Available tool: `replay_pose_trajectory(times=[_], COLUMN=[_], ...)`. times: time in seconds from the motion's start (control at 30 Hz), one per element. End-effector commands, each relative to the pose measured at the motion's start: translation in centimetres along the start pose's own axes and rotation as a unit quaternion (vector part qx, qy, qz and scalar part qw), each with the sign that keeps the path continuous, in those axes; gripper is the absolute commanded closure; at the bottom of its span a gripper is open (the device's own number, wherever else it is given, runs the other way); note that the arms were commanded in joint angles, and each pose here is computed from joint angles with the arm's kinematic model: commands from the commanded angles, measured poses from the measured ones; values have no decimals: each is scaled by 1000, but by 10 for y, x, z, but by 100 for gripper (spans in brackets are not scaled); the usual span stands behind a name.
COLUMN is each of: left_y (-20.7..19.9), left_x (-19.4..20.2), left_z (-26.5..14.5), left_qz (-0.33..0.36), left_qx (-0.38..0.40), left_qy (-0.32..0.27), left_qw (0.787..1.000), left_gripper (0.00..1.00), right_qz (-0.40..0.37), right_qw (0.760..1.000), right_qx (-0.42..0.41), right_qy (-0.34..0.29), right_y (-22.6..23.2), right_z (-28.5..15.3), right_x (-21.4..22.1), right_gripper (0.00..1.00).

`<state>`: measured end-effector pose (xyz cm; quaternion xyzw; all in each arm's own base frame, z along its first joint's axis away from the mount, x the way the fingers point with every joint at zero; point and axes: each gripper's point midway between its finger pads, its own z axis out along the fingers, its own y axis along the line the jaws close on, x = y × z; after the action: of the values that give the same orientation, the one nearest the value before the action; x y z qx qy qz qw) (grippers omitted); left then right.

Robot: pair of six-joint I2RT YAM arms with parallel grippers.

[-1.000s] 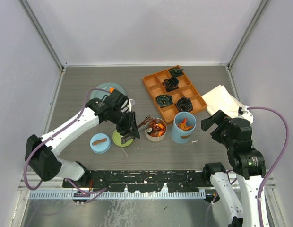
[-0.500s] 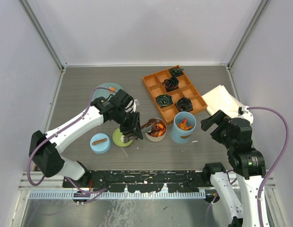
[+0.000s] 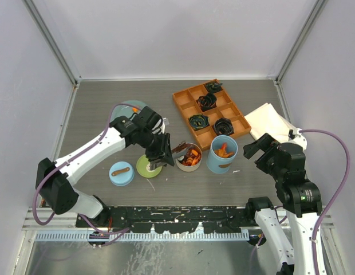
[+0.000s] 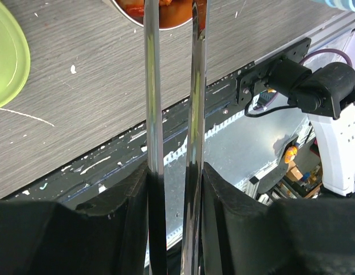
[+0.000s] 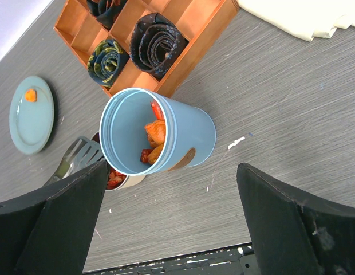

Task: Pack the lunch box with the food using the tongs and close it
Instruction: Place the fake food in the packing box, then pick up the fake food from the plate.

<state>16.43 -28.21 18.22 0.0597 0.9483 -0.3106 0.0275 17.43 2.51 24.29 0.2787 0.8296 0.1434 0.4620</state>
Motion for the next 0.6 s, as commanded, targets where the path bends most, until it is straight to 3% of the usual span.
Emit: replay_pose_trajectory(times=[0.0, 0.3, 0.57], left_y=[-18, 6, 74], left_x=[-16, -49, -112], left_z=[-16, -47, -97], left_qz=[29, 4, -64], left_qx=[16, -2, -29], left_qy=[-42, -107, -192], left_qw=[999, 994, 979], left_gripper=[64, 65, 65], right_qz=[5, 4, 2], right_qw=[1000, 1000, 999], right_qx=[-11, -11, -11], right_qy=[-23, -24, -30], right_y=[7, 7, 10], right_z=[-6, -6, -9], right_x=[-13, -14, -19], right_gripper=[0, 0, 0])
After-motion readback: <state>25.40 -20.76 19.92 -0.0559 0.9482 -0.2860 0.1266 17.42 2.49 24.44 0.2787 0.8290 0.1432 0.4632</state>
